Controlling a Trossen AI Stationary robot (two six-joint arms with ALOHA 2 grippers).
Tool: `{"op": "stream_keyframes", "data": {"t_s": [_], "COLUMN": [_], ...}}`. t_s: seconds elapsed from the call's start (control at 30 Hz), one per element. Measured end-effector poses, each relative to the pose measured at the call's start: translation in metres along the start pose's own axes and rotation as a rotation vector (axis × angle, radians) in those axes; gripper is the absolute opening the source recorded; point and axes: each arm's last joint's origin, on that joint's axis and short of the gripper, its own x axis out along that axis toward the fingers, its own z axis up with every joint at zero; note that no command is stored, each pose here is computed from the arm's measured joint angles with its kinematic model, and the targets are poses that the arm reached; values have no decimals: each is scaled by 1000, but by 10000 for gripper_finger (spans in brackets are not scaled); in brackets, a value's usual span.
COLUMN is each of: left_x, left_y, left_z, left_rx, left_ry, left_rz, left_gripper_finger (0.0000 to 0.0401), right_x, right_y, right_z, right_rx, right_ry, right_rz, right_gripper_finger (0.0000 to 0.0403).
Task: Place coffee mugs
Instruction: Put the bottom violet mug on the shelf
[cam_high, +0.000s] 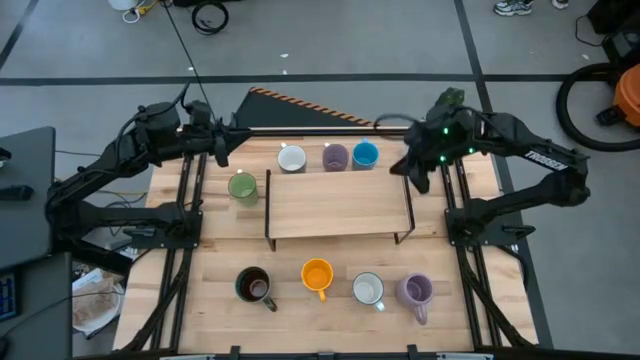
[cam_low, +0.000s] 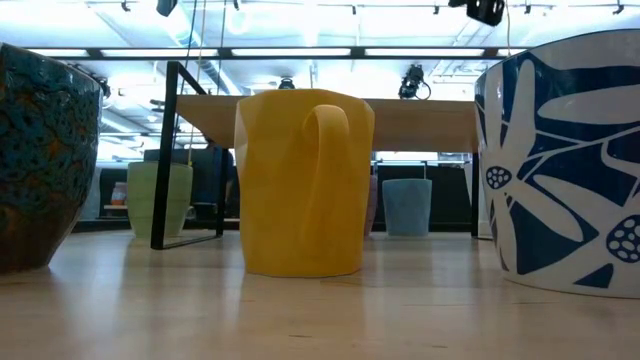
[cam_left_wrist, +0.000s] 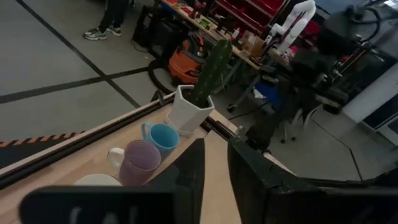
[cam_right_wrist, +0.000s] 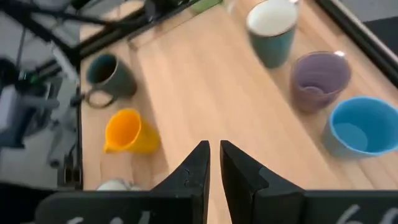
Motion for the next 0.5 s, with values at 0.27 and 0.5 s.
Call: {"op": "stream_keyframes", "data": {"t_s": [0.27, 0.5], "left_x": [4, 3], "left_y": [2, 1], "left_z": [0, 0], "left_rx": [4, 58], "left_ry": [-7, 5], "left_rz": [35, 4], "left_gripper_finger": [153, 154], "right_x": [15, 45], "right_y": [37, 79], "right_z": [-17, -41], "right_rx": [-122, -92], "right_ry": [190, 398], "right_rz": [61, 80], "right_gripper_finger": [44, 59]}}
